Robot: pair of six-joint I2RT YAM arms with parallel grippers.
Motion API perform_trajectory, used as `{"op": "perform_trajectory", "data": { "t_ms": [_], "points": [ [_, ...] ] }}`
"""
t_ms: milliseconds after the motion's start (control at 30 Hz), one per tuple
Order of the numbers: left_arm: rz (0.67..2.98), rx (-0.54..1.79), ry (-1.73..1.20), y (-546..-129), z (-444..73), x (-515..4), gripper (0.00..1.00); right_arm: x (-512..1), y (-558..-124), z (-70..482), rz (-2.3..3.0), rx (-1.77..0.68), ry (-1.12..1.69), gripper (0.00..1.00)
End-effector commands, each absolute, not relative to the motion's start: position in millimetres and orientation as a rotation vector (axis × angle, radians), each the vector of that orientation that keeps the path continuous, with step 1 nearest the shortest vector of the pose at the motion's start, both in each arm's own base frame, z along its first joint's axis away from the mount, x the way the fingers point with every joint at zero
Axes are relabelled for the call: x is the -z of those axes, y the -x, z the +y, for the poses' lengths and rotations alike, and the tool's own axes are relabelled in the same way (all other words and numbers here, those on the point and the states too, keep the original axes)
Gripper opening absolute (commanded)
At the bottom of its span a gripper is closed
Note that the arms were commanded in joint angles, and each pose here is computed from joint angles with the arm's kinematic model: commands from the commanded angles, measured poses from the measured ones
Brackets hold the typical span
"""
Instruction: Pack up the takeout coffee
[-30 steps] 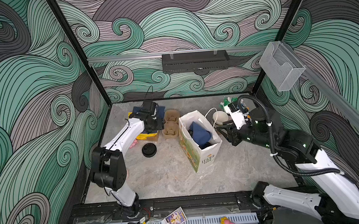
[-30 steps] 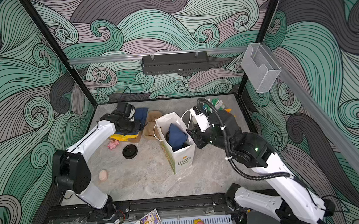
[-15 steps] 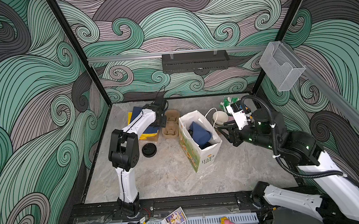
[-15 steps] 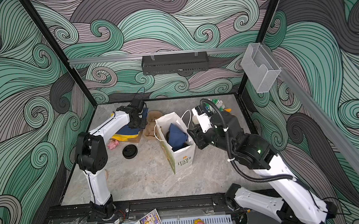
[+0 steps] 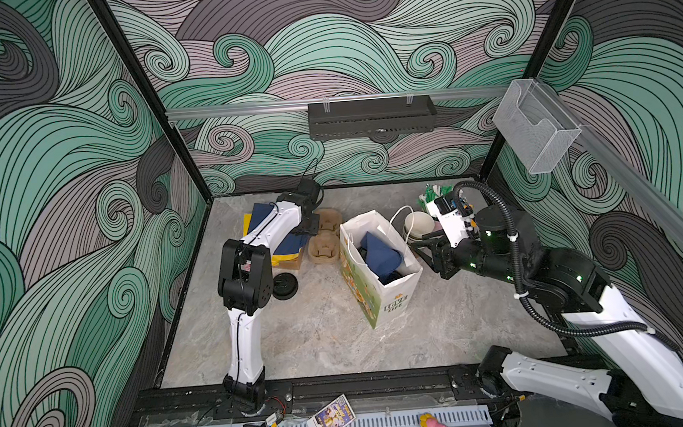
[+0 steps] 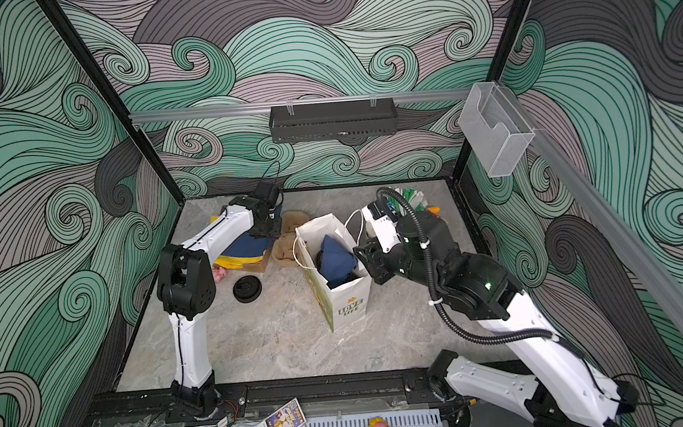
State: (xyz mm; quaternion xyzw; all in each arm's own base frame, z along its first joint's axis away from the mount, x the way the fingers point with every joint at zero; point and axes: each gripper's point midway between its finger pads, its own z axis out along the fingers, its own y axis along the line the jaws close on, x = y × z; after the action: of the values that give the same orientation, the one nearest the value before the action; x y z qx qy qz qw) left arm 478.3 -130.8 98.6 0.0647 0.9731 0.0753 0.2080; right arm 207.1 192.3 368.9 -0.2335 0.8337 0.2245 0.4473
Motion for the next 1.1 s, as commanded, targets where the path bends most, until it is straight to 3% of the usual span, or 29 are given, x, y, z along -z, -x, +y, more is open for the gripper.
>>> {"op": "perform_trajectory", "data": {
  "t_ms": [0, 167, 667, 1067],
  "points": [
    [2.732, -0.245, -0.197, -474.3, -130.5, -97.8, 0.47, -371.8, -204.1, 194.4, 2.059, -0.581, 0.577, 0.4],
    [2.741, -0.262, -0.208, -471.8, -128.9, -94.1, 0.43, -371.2, -204.6, 195.2, 2.059, -0.581, 0.579, 0.4],
    [2.721, -0.307, -0.201, -467.3, -120.0, -102.7, 0.16, -374.5, -204.0, 191.8, 2.049, -0.568, 0.578, 0.41],
    [2.679, -0.284, -0.15, -465.2, -117.2, -121.7, 0.2, -372.6, -203.4, 191.2, 2.057, -0.564, 0.58, 0.41]
  ]
}}
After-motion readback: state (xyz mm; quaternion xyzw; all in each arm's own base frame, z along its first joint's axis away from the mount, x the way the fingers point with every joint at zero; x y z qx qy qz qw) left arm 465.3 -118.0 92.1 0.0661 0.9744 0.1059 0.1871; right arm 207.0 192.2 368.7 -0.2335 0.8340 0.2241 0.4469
